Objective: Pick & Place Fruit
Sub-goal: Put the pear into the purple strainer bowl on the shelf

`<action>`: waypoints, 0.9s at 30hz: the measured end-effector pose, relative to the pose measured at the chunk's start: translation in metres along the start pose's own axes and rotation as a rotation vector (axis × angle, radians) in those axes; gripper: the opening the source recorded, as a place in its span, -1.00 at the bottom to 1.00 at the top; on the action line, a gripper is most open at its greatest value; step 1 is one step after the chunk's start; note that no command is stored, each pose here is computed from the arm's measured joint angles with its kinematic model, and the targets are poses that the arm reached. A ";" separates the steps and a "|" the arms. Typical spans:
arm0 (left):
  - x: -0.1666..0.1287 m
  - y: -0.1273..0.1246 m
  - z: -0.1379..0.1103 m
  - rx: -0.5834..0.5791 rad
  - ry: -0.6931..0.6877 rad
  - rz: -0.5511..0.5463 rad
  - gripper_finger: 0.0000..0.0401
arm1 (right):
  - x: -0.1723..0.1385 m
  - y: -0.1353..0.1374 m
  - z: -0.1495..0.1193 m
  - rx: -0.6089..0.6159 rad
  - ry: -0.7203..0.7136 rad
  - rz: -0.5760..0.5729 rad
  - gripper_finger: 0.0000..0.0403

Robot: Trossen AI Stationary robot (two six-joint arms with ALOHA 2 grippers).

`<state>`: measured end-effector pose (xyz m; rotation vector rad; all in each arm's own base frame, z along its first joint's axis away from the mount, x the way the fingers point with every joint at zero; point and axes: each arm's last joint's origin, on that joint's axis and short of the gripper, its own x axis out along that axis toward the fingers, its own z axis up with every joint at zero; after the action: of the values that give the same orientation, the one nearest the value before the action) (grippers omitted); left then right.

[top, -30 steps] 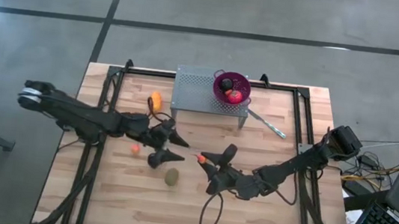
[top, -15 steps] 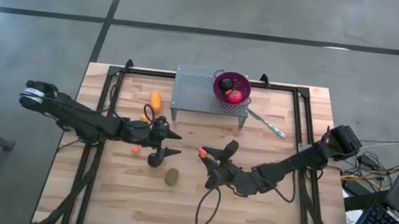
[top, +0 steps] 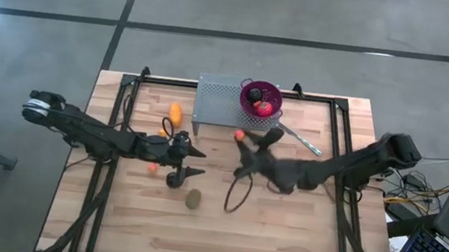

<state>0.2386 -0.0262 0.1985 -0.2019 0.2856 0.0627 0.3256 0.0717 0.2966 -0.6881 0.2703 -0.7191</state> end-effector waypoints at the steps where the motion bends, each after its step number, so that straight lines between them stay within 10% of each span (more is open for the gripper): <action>1: 0.000 0.000 0.000 0.000 0.000 0.000 0.39 | 0.002 -0.010 0.002 0.011 -0.001 -0.020 -0.31; 9: 0.000 0.000 0.002 -0.004 -0.017 -0.004 0.39 | 0.016 -0.090 0.008 0.081 0.064 -0.123 -0.23; 27: 0.000 -0.001 0.004 -0.008 -0.040 -0.010 0.40 | 0.064 -0.189 -0.001 0.330 0.361 0.194 -0.21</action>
<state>0.2397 -0.0262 0.2024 -0.2095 0.2447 0.0579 0.2750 -0.0762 0.4206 -0.2111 0.5277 -0.6784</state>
